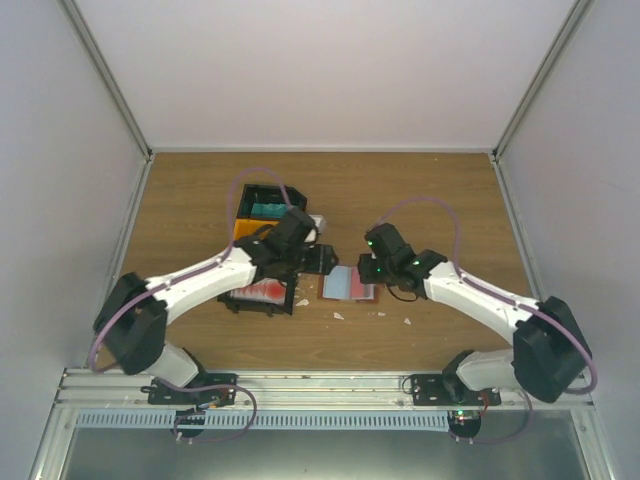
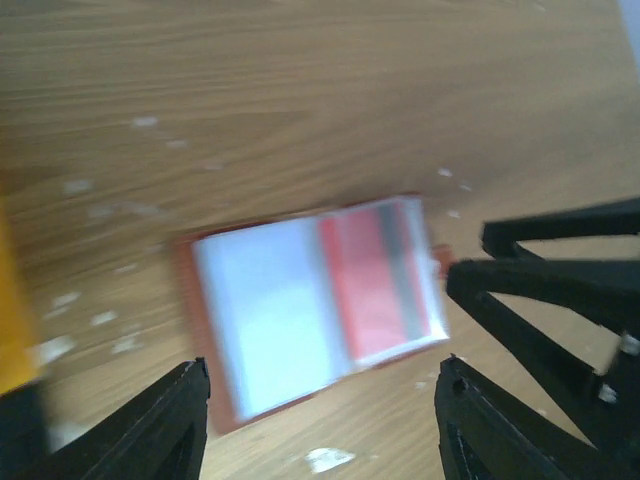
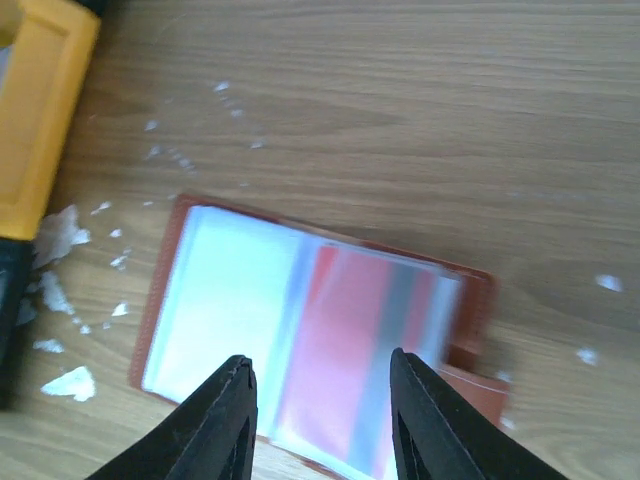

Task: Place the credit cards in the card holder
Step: Pick up the credit card from the storage box.

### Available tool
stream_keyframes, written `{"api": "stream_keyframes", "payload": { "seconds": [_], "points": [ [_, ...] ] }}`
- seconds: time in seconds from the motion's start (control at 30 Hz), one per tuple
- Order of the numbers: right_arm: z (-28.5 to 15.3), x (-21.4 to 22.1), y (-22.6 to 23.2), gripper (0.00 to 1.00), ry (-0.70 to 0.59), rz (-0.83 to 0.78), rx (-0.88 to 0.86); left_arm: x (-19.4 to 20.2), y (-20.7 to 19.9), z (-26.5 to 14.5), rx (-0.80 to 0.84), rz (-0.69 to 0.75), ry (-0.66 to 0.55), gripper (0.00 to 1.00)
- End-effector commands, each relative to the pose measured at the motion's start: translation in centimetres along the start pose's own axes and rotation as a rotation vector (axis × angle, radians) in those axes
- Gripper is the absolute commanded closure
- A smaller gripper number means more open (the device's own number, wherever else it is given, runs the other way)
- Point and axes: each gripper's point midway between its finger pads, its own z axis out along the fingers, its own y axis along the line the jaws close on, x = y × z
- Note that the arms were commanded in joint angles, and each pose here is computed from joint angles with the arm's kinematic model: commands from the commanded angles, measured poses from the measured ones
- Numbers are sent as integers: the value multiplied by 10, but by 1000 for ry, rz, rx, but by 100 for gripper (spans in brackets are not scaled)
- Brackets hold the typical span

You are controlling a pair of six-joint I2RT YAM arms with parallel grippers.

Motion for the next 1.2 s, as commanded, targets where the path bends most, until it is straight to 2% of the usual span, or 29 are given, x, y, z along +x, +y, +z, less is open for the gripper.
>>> {"api": "stream_keyframes", "payload": {
  "seconds": [0.0, 0.17, 0.23, 0.33, 0.5, 0.6, 0.8, 0.97, 1.17],
  "points": [
    [9, -3, 48, 60, 26, -92, -121, 28, 78, -33, -263, -105, 21, 38],
    [15, 5, 115, 48, 78, -48, -395, 55, 120, -53, -318, -213, 29, 40],
    [19, 6, 136, 46, 98, -20, -471, 66, 134, -55, -329, -251, 40, 42],
    [33, 8, 155, 45, 135, -1, -489, 74, 145, -56, -319, -271, 32, 44],
    [56, 20, 173, 43, 185, 16, -530, 79, 163, -52, -334, -285, 41, 40],
    [65, 24, 183, 45, 194, -1, -566, 78, 161, -44, -291, -233, 49, 40],
    [78, 38, 187, 54, 235, -31, -593, 88, 168, -36, -311, -256, 90, 41],
    [86, 45, 189, 59, 253, -35, -599, 91, 169, -29, -312, -267, 127, 36],
    [90, 52, 192, 67, 269, -29, -609, 88, 152, -17, -200, -253, 158, 36]
  ]
}}
